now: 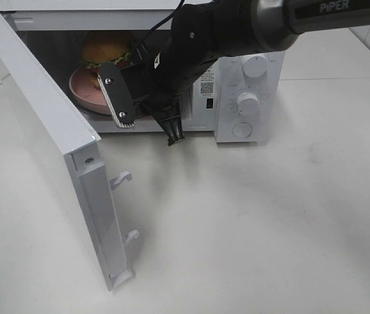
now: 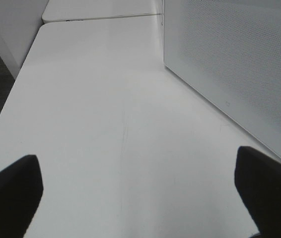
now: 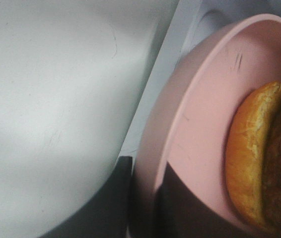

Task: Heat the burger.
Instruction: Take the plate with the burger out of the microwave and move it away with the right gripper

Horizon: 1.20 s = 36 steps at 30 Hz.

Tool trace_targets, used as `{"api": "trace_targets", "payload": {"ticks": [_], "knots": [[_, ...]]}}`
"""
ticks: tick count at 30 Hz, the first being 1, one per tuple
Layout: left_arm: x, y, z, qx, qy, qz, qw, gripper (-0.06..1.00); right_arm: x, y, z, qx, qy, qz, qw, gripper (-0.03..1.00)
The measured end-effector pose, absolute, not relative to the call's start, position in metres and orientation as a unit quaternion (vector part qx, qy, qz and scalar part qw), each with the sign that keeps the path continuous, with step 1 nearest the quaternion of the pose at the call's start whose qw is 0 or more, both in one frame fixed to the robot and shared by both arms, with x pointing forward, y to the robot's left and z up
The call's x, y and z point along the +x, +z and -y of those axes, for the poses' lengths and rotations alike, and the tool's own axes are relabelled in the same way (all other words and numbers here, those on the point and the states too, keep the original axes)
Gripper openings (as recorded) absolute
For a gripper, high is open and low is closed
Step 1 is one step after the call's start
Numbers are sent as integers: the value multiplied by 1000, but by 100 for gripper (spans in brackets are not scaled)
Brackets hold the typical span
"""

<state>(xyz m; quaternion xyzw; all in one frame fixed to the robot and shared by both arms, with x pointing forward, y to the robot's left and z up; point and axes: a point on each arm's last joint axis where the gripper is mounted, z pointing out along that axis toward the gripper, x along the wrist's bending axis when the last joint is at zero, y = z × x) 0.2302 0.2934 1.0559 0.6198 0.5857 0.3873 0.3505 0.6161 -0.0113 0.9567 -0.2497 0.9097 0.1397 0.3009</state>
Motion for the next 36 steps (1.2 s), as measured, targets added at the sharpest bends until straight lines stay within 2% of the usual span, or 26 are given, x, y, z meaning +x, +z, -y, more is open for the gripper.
{"api": "trace_targets", "payload": {"ticks": [11,36], "knots": [[230,1056,-293,620,387,-586,350,97,588,954,48,-296,128,-899,295,12],[230,1056,-294,620,388,-586,350,97,504,973,101,-268,150,-915,263,12]]}}
